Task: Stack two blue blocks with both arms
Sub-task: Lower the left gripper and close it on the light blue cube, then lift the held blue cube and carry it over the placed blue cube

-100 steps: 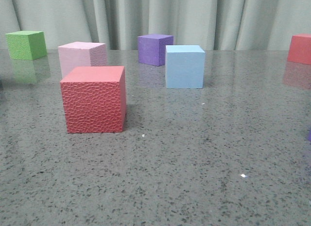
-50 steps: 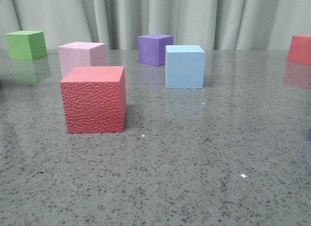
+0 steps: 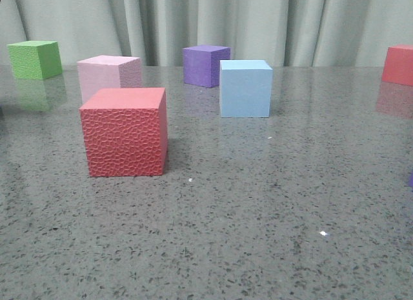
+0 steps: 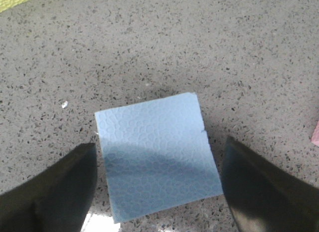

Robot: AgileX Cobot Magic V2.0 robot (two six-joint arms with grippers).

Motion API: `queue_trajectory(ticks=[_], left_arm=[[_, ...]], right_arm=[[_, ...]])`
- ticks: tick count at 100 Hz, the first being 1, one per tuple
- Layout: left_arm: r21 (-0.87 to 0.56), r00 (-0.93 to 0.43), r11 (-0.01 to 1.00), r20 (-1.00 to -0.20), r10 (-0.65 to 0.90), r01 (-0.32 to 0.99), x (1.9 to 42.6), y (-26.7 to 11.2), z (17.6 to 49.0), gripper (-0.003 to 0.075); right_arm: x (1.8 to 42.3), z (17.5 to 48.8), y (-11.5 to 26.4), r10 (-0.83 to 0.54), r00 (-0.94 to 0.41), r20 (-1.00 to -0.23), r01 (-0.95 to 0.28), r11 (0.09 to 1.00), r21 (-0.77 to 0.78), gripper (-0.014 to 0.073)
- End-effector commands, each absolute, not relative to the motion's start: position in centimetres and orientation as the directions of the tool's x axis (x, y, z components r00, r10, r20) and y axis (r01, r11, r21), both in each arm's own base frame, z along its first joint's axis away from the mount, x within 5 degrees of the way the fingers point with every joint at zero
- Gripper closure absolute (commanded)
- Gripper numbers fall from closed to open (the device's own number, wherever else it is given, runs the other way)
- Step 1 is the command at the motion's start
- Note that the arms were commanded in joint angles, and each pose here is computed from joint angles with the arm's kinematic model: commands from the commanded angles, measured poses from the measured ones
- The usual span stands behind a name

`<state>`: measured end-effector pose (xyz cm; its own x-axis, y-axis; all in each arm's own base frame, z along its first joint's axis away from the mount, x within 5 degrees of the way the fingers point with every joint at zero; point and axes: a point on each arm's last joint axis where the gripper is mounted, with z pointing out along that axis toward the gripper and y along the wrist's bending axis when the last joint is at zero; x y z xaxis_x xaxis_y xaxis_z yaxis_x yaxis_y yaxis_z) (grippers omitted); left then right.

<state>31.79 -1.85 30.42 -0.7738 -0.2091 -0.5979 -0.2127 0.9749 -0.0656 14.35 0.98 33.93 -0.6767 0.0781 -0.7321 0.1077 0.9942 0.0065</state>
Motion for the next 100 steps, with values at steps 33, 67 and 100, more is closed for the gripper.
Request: queue_trajectory(ticks=[33, 67, 100], left_arm=[[-0.102, -0.691, 0.975, -0.691, -0.212, -0.196, 31.9, -1.8, 32.8, 0.0223], [-0.066, -0.771, 0.975, -0.602, -0.209, -0.213, 33.6, -1.9, 29.5, 0.0223], [-0.075, -0.772, 0.974, -0.598, -0.216, -0.215, 33.7, -2.0, 29.3, 0.0225]], right_arm=[[14.5, 35.2, 0.8, 0.058, -0.613, -0.788, 0.098, 0.995, -0.003, -0.0015], [14.5, 35.2, 0.8, 0.058, -0.615, -0.786, 0.099, 0.995, -0.003, -0.0015], [14.5, 35.2, 0.8, 0.058, -0.614, -0.787, 0.098, 0.995, -0.003, -0.0015]])
